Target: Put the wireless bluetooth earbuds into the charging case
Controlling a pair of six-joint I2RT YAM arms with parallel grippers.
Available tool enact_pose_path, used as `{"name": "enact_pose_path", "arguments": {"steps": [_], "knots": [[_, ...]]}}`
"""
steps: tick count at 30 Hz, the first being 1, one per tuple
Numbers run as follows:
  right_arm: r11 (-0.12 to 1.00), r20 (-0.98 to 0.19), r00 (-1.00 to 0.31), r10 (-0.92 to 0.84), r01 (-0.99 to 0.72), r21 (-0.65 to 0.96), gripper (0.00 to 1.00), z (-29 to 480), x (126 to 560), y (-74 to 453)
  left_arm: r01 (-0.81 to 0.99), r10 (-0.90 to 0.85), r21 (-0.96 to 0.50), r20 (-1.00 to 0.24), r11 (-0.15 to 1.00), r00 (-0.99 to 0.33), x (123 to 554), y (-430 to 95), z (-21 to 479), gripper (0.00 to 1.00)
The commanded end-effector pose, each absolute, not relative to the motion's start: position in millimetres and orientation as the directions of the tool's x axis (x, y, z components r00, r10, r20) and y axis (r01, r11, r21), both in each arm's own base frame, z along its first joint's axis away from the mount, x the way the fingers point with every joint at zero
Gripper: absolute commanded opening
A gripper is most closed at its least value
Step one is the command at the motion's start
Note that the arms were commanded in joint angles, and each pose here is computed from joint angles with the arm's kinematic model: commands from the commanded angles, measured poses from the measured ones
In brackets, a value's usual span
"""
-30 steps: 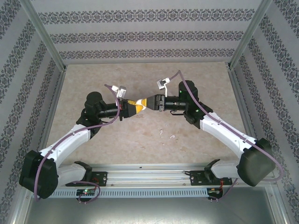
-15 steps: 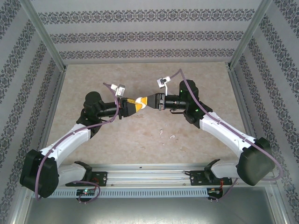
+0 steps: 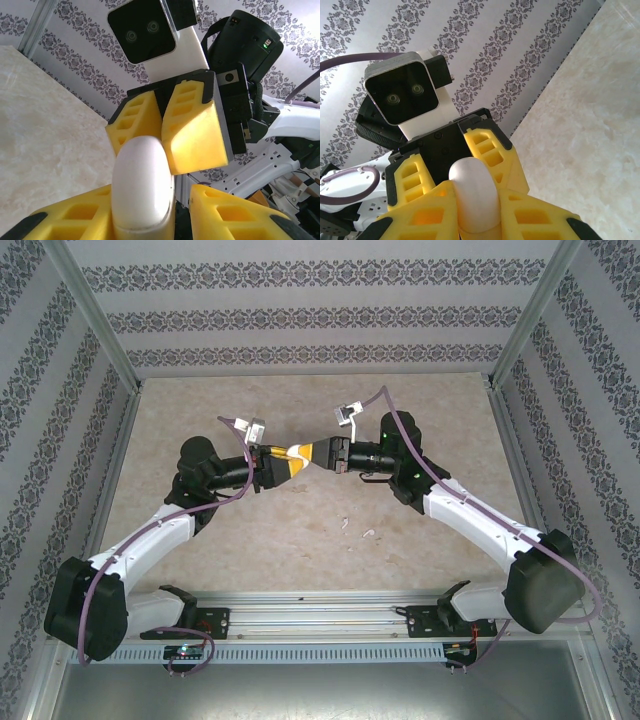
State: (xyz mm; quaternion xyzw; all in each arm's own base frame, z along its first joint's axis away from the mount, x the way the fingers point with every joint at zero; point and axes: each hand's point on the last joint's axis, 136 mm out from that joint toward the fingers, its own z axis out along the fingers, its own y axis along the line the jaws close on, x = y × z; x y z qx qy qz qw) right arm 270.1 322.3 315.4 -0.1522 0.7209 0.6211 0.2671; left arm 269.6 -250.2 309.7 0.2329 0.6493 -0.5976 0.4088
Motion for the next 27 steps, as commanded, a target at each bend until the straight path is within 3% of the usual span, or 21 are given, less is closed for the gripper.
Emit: {"name": "enact_pose_path", "arguments": {"steps": [1,7,13,18,21,27], "knots": [[0.173,-0.613,-0.773,0.162,-0.589,0.789,0.17,334.5,275.2,324.5,0.824,-0.204,-0.543,-0.835,0.159,-0.511,267.9,-247.0,320.2,0.33],[0.182,-0.615,-0.768,0.179,-0.589,0.788,0.19,333.3,276.1,322.7,0.814,-0.199,-0.560,-0.824,0.153,-0.530,268.5,-246.3,317.5,0.12],[0.200,-0.620,-0.761,0.190,-0.589,0.783,0.53,332.5,277.6,319.2,0.802,-0.203,-0.574,-0.815,0.164,-0.542,274.1,-243.5,314.6,0.07],[0.253,-0.613,-0.758,0.224,-0.562,0.787,0.62,327.0,285.7,306.4,0.779,-0.221,-0.594,-0.802,0.202,-0.555,286.2,-236.9,307.7,0.06],[0.327,-0.594,-0.759,0.265,-0.509,0.796,0.63,314.6,297.3,290.3,0.745,-0.228,-0.619,-0.785,0.250,-0.576,297.0,-231.2,295.8,0.06],[0.658,-0.486,-0.810,0.328,-0.173,0.733,0.63,235.8,327.0,229.8,0.566,-0.212,-0.683,-0.704,0.462,-0.677,333.3,-202.5,238.5,0.07]]}}
